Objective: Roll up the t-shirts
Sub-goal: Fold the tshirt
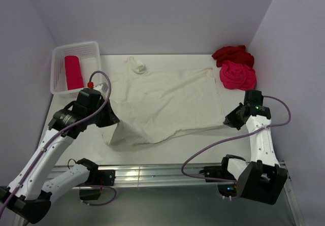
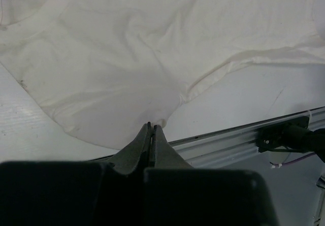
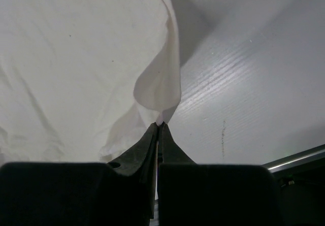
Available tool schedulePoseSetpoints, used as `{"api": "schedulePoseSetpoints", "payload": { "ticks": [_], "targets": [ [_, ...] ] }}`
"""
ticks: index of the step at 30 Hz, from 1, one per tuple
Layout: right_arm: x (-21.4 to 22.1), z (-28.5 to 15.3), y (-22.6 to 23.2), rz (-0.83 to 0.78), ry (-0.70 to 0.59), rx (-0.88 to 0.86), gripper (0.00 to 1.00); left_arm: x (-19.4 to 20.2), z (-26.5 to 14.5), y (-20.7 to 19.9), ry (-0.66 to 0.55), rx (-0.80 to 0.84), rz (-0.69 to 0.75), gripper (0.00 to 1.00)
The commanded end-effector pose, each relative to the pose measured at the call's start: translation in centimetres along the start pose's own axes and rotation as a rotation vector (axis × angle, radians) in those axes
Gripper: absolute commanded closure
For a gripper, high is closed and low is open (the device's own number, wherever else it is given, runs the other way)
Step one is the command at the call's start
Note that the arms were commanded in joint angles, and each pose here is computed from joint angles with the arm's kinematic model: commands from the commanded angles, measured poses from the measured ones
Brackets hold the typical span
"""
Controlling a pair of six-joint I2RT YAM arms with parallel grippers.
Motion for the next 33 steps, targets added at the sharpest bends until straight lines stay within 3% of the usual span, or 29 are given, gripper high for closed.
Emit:
{"api": "schedulePoseSetpoints", "payload": {
  "ticks": [1, 10, 20, 33],
  "targets": [
    [-2.3, -0.4, 2.1, 0.029, -0.056, -0.033, 1.0, -2.1, 0.4, -0.8, -0.058, 0.025, 0.051, 1.0],
    [-3.8, 0.6, 3.6, 0.055, -0.037, -0.023, 1.0, -4.0, 2.8, -1.3, -0.025, 0.024, 0.061, 1.0],
    [-5.7, 1.4, 5.1, 0.07, -0.019, -0.032, 1.0, -6.0, 3.0, 1.0, -0.048, -0.004, 0.016, 1.0],
    [-7.3, 2.8, 6.7, 0.079, 0.004, -0.025, 1.0, -9.3, 3.0, 0.9, -0.085, -0.006, 0.031, 1.0]
  ]
}}
Point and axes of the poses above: each gripper's point midway between its finger pads, its own z axis out along the fingers, its own y axis along the line the jaws close on, x = y × z, the point moved 2 cm from there along -z, back along the fingers, and after that the axes turned 10 degrees about z, right-handed, at the moved point
